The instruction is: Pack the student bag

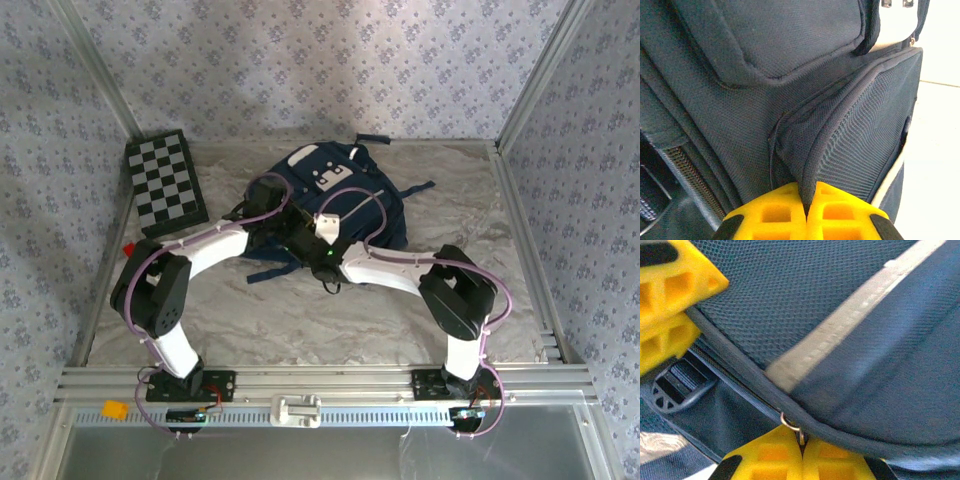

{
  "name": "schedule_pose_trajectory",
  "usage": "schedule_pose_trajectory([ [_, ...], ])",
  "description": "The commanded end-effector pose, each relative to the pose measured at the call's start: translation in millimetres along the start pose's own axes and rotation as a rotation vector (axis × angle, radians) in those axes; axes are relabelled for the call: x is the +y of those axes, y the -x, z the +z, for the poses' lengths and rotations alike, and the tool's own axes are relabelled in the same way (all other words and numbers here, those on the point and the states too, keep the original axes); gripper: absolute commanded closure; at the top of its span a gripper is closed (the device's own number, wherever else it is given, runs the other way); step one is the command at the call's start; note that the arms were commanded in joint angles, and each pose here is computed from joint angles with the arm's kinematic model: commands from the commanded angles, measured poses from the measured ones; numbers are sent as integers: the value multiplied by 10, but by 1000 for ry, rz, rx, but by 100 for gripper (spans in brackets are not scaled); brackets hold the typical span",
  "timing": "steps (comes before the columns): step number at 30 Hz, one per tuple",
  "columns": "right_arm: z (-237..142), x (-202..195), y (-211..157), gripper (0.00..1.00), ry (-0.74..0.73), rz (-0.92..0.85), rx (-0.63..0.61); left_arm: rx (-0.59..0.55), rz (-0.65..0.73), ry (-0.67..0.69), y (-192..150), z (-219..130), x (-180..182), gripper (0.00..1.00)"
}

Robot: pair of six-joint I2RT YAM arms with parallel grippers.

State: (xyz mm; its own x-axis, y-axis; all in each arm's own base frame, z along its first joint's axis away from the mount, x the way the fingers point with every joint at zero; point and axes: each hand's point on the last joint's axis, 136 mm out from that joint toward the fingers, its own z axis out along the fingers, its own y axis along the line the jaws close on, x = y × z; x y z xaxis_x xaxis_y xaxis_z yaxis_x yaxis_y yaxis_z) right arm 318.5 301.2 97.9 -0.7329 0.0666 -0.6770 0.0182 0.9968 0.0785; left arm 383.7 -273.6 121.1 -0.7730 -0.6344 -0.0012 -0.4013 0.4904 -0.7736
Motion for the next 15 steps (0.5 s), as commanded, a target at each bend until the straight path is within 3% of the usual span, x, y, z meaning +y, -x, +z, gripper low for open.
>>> schedule_pose_trajectory([
  [1,-149,-526,-190,100,-110,-133,68,-58,110,17,297,-263,-57,100],
  [6,-315,-913,-333,100,-75,-140,140,-70,260,64,613,-363,25,100],
  [8,-287,-947,-331,100,-37,-142,169,-24,361,8,642,-329,-160,100],
  [12,-346,-332,-246,100,175,-193,149,13,512,-47,744,-218,-379,100],
  [13,-369,-183,-216,100,207,-199,146,44,523,-119,715,-220,-464,92],
  [15,-346,-12,-163,100,241,-175,148,73,522,-182,670,-283,-513,57],
])
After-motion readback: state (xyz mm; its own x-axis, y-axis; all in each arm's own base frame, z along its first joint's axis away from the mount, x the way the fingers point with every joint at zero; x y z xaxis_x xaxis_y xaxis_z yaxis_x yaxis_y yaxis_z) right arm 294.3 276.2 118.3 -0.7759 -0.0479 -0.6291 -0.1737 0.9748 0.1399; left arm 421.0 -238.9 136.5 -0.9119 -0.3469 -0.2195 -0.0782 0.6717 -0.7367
